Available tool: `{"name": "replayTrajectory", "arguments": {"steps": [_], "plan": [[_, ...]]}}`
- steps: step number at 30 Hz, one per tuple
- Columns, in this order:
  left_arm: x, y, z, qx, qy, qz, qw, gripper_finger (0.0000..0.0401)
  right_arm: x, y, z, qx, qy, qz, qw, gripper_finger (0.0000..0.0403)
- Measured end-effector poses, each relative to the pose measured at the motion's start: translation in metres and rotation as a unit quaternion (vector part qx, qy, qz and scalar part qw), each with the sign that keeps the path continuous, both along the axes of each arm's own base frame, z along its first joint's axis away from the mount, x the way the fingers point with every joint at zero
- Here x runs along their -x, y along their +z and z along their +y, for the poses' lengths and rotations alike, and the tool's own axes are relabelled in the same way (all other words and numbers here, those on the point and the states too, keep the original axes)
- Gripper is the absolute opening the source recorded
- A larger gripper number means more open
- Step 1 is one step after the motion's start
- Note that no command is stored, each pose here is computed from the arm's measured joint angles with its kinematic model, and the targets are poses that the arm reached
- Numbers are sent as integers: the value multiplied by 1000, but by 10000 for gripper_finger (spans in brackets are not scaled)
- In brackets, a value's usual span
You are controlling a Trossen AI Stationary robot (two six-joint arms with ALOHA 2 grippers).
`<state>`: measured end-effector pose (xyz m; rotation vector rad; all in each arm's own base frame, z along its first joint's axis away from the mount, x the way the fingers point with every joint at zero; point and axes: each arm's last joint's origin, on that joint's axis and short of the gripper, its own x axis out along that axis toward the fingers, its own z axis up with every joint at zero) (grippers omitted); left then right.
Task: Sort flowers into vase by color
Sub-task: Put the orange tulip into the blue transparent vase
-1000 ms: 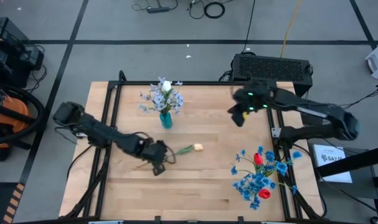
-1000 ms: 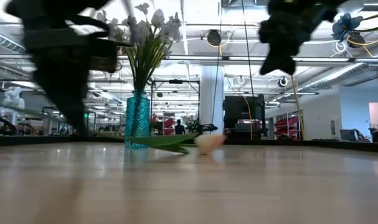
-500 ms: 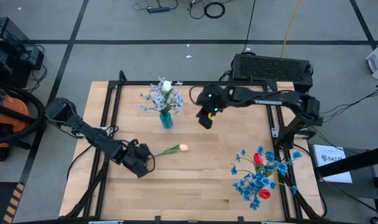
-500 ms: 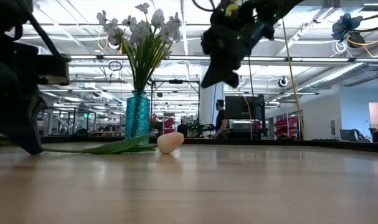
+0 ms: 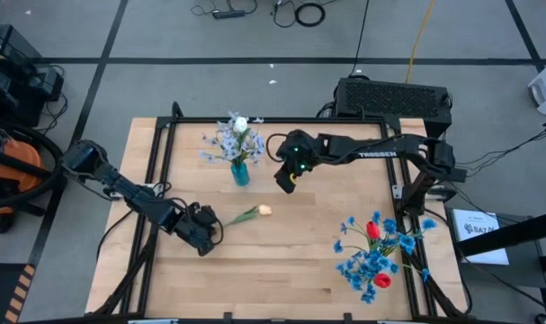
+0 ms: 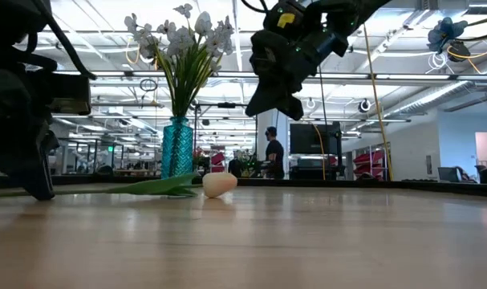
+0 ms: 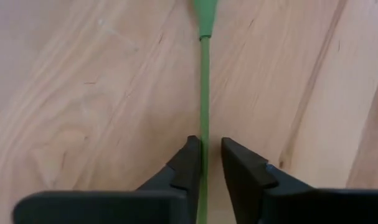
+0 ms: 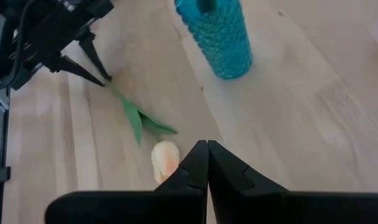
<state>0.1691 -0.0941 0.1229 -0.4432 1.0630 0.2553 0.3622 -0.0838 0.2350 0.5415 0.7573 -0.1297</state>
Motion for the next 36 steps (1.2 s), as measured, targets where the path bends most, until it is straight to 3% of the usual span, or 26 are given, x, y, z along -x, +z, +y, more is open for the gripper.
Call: {"name": "replayTrajectory", "arguments": {"steps": [7, 11, 16, 19, 26, 36], "plan": [[-3, 6, -3, 30, -5, 1, 1000, 129, 5, -3, 4, 3, 15, 30, 999, 0], [-12, 20, 2, 42, 4, -25, 999, 142, 10, -7, 4, 6, 29, 63, 998, 0], [-27, 34, 13, 17, -14, -53, 998, 143, 14, -8, -3, 17, 38, 72, 997, 0], [-35, 37, 24, 12, 6, -57, 998, 143, 15, -8, -7, 23, 37, 71, 997, 0], [-46, 27, 60, 55, 46, -12, 997, 132, 16, -8, -11, 36, 48, 70, 996, 0], [-98, 44, 65, 27, -20, -30, 999, 93, 23, -13, -13, 58, 89, 99, 989, 0]]}}
